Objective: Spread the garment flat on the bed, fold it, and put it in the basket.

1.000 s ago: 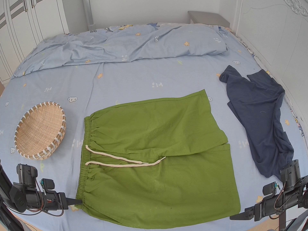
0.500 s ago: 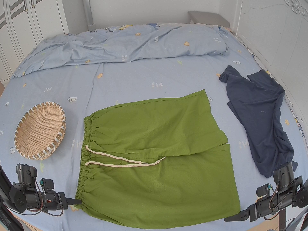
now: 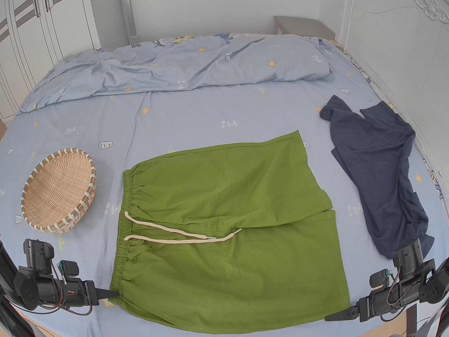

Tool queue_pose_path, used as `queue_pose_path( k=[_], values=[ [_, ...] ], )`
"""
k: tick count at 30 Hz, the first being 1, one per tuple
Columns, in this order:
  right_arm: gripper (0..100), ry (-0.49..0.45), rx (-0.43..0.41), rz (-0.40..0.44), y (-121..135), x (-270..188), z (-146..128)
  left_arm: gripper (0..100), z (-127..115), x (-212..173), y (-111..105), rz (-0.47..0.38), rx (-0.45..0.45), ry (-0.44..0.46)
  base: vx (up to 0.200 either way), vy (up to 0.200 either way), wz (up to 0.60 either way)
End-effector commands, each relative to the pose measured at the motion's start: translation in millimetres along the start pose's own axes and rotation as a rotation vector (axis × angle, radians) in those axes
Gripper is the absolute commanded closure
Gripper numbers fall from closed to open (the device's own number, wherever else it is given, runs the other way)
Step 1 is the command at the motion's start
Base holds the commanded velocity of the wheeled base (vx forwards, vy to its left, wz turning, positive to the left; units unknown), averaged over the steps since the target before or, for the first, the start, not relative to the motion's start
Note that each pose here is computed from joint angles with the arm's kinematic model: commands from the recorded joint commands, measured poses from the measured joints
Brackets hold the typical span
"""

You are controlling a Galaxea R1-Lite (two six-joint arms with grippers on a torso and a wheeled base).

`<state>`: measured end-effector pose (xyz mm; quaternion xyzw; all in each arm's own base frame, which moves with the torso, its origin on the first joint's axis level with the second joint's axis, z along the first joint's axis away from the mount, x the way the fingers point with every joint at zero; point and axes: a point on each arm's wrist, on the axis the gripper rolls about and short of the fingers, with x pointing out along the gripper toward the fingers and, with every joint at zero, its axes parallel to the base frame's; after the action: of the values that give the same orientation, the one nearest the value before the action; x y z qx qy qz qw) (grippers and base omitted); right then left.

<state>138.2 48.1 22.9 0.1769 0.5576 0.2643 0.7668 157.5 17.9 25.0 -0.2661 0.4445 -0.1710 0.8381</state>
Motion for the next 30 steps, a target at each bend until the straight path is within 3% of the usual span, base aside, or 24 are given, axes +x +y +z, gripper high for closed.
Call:
queue_pose_path(
  k=[1,21,30],
  values=[
    [100,-0.001,0.020,-0.008,-3.2,0.7,1.7,100,-4.8,-1.0,0.1,0.003,-0.012,0.013,0.000,0.000,0.00],
    [100,0.036,0.047,-0.024,-2.4,-9.7,-14.8,100,-3.5,-11.6,4.9,0.039,-0.036,-0.038,0.000,0.000,0.00],
    [100,0.079,0.072,-0.041,-2.5,-12.3,-21.6,100,-19.4,-15.7,8.5,0.063,0.056,0.075,0.000,0.000,0.00]
  ],
)
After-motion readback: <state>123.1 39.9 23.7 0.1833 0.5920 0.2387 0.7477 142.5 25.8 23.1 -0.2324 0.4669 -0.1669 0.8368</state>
